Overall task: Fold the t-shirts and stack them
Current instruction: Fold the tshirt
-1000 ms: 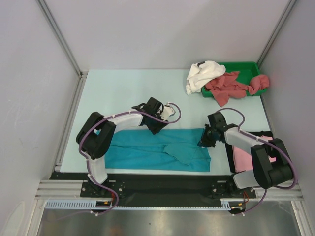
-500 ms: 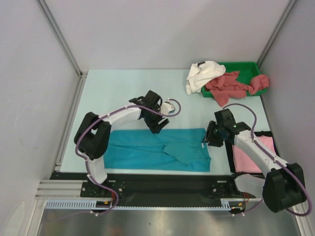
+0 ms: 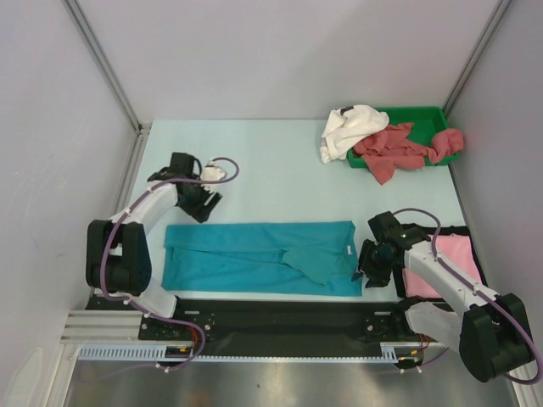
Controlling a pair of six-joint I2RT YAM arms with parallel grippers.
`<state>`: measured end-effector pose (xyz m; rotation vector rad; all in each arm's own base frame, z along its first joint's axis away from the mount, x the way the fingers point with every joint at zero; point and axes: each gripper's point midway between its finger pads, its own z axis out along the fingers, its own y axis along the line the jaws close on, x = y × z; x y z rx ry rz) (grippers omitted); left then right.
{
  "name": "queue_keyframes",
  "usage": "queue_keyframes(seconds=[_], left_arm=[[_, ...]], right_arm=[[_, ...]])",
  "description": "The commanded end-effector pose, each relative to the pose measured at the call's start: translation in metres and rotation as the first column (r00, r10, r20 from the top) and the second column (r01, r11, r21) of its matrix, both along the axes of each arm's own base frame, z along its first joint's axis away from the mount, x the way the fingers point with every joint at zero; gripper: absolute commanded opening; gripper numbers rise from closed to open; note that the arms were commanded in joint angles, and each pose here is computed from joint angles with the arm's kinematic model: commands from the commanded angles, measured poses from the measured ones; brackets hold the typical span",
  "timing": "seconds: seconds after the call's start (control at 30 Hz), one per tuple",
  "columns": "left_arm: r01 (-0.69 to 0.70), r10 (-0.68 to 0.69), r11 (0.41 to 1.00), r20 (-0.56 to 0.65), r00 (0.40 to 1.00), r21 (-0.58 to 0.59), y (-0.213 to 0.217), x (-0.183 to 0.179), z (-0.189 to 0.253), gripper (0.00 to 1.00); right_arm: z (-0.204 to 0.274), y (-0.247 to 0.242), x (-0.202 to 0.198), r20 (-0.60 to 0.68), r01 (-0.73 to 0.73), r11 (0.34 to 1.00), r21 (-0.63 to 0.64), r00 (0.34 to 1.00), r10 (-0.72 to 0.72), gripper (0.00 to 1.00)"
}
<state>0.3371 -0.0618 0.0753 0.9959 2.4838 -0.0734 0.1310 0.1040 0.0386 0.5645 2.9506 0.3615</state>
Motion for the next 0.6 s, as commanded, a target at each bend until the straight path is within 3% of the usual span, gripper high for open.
queue_keyframes(seconds=[0.0,0.17,0.33,0.43,0.5,0.57], left_arm=[[-0.041,0.039,0.995,0.021,0.999,0.097,0.053,0.0,-0.008,0.73],[-0.118,0.12,0.989,-0.024,0.992,0.093,0.089,0.004,-0.029,0.73],[-0.143,0.157,0.982,-0.112,0.981,0.12,0.103,-0.005,-0.067,0.7],[-0.122,0.136,0.988,-0.142,0.981,0.099,0.097,-0.015,-0.074,0.6],[-0.079,0.085,0.996,-0.197,0.977,0.037,0.084,-0.033,-0.079,0.44],[-0.045,0.045,0.999,-0.209,0.977,0.001,0.076,-0.044,-0.078,0.37]], right_arm=[[-0.002,0.009,-0.004,-0.021,0.019,0.999,0.033,1.0,-0.018,0.51],[-0.018,0.016,-0.009,-0.035,0.032,0.997,0.07,0.999,-0.03,0.5],[-0.028,0.015,-0.005,-0.022,0.045,0.997,0.06,0.999,-0.044,0.37],[-0.032,0.015,-0.001,-0.017,0.057,0.997,0.052,0.998,-0.056,0.22],[-0.03,0.012,0.007,0.003,0.048,0.998,0.032,0.999,-0.049,0.07],[-0.03,0.01,0.013,0.01,0.046,0.998,0.034,0.999,-0.047,0.03]])
